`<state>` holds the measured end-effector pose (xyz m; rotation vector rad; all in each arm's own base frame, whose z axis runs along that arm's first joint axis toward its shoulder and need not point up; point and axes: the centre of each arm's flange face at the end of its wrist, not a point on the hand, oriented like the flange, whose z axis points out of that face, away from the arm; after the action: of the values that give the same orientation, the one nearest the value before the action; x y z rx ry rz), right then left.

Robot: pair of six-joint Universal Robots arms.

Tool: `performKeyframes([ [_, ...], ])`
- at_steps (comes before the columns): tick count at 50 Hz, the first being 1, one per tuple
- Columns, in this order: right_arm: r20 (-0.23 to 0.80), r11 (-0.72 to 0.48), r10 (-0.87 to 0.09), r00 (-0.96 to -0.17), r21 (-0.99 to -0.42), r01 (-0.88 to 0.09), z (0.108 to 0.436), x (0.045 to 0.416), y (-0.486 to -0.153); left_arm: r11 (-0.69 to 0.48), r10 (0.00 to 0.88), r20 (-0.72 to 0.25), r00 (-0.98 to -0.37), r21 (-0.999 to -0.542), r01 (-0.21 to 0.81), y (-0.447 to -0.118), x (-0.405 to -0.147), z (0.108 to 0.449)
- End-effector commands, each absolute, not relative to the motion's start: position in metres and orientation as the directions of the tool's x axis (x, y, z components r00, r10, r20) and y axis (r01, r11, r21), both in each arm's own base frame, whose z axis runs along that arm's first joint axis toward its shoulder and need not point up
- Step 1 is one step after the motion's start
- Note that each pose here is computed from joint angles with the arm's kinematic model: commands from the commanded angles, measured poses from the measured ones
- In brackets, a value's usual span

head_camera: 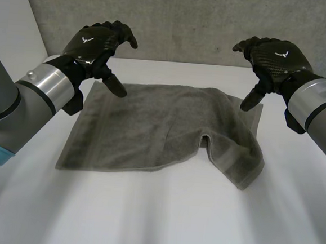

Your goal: Fold the towel.

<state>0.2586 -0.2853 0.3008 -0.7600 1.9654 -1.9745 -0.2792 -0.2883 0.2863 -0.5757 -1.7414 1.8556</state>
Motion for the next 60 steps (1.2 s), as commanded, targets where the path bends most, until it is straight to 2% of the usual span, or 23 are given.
performKeyframes([
  [1,0.168,-0.052,-0.509,-0.844,-0.985,-0.165,0.302,0.255,-0.29,-0.027,0.605,0.052,-0.795,-0.996,-0.086,-0.295,-0.275,0.283],
  [15,0.163,-0.056,-0.498,-0.851,-0.986,-0.156,0.305,0.254,-0.292,-0.04,0.549,0.053,-0.834,-0.995,-0.09,-0.306,-0.265,0.288],
  [22,0.124,-0.035,-0.443,-0.888,-0.992,-0.121,0.309,0.249,-0.296,-0.037,0.512,0.059,-0.857,-0.995,-0.091,-0.309,-0.259,0.289],
  [34,0.124,-0.033,-0.377,-0.918,-0.992,-0.121,0.311,0.243,-0.299,-0.014,0.456,0.067,-0.888,-0.997,-0.082,-0.312,-0.252,0.291],
  [60,0.124,-0.027,-0.375,-0.919,-0.992,-0.123,0.309,0.244,-0.301,-0.017,0.449,0.064,-0.891,-0.997,-0.08,-0.313,-0.25,0.291],
])
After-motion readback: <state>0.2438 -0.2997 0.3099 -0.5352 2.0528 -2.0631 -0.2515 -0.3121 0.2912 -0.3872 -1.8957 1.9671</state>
